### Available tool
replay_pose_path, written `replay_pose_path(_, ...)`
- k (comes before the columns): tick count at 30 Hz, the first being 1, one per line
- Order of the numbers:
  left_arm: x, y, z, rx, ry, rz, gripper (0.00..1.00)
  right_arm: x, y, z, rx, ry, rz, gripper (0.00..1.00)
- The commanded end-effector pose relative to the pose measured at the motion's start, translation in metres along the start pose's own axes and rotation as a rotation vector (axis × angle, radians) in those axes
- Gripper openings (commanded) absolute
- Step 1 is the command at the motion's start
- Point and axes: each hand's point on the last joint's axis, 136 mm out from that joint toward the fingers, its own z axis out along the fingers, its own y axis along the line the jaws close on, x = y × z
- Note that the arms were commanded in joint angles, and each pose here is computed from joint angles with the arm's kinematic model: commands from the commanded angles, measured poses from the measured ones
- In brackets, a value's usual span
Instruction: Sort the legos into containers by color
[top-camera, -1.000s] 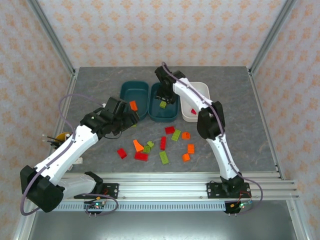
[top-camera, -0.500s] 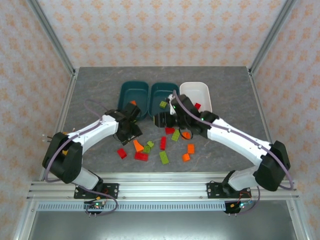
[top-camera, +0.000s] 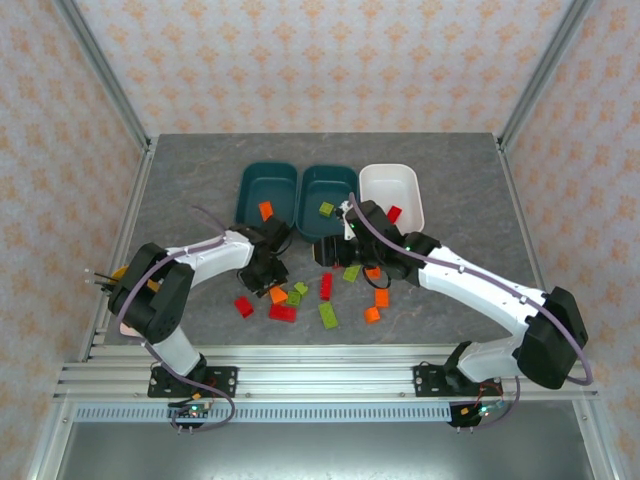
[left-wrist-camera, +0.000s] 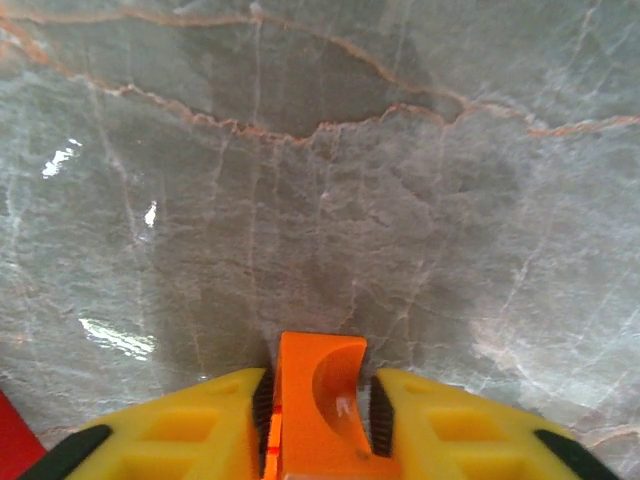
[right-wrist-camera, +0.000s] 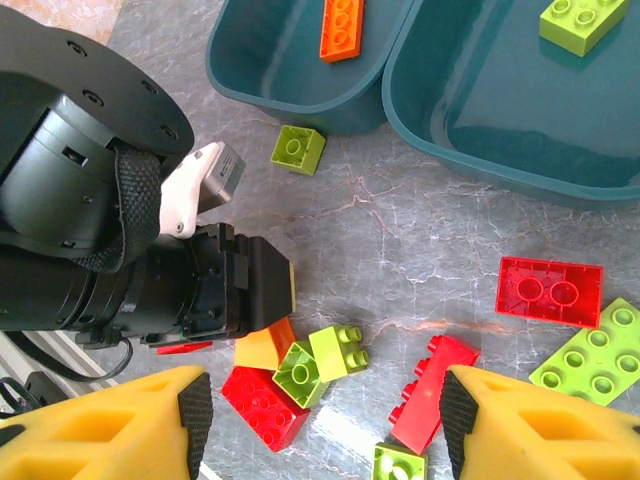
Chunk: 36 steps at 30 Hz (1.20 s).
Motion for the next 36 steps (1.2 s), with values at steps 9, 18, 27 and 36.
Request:
replay_pose_path(9,-0.03,0.001,-0.057,-0.022,-0.202,0.043,0.2,-0.017,0.007,-0.006,0.012,-0.046,0.001,0.63)
replay_pose_path(18,-0.11,-0.04,-0.144,0.034,-0.383,0.096,0.21,-0.063,0.007,-0.032,0.029,-0.281,0.068,0.65)
replay_pose_path(27,-0.217,-0.114,-0.131,0.105,-0.447,0.099,0.23,-0.096,0.003,-0.037,0.025,-0.393,0.159,0.7)
replay_pose_path(36,-0.266,-0.142,-0.072,0.064,-0.387,0.099,0.26,-0.079,-0.022,-0.038,0.115,-0.345,0.205,0.7)
